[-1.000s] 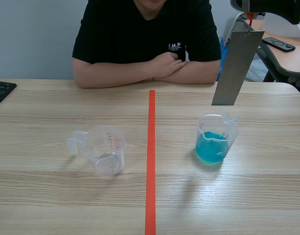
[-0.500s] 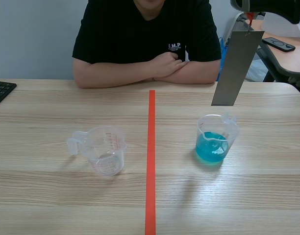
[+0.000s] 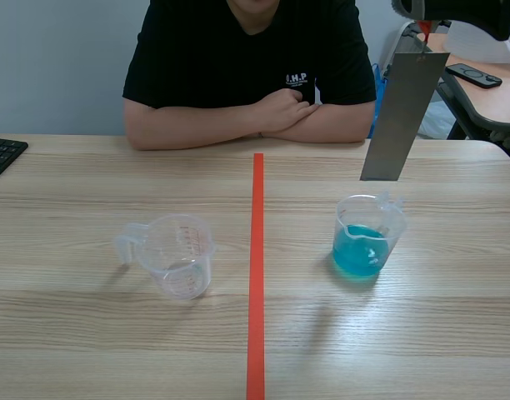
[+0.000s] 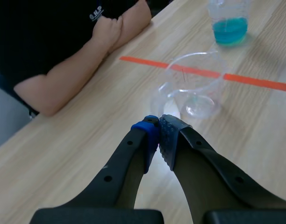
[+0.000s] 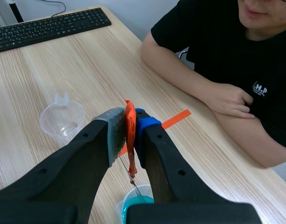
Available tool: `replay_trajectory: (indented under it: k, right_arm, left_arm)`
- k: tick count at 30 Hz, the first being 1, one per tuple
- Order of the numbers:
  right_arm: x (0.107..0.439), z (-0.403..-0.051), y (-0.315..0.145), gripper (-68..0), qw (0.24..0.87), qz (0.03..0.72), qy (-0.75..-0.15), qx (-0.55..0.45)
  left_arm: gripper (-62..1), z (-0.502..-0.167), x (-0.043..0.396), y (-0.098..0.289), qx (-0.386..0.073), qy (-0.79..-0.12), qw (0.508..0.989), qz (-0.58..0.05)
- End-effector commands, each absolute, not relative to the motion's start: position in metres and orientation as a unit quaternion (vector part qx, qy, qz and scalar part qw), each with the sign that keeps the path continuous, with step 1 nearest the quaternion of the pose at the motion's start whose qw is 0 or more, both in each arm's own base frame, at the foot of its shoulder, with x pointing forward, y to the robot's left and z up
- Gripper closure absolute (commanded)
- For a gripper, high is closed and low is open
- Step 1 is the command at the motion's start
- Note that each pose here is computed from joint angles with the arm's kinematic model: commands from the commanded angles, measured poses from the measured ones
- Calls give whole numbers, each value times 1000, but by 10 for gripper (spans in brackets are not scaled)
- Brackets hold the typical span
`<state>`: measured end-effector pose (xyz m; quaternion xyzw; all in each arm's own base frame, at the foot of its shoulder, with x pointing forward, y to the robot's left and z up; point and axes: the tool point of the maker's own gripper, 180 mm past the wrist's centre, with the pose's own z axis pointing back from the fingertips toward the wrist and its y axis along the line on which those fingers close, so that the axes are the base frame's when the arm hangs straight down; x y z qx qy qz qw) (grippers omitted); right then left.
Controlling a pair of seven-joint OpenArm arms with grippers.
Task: Do the redox reaction experiment.
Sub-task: 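Raise the plate and point at it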
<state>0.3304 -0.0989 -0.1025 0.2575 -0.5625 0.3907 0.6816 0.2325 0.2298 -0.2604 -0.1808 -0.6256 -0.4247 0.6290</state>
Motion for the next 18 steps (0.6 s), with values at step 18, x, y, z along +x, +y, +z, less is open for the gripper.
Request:
replay_trajectory:
  k: [18]
  right_arm:
    - [330,-88,-101,-15,668,392,-577,258]
  left_arm:
    - [-28,-255,341,87,-217,-571,572,-548]
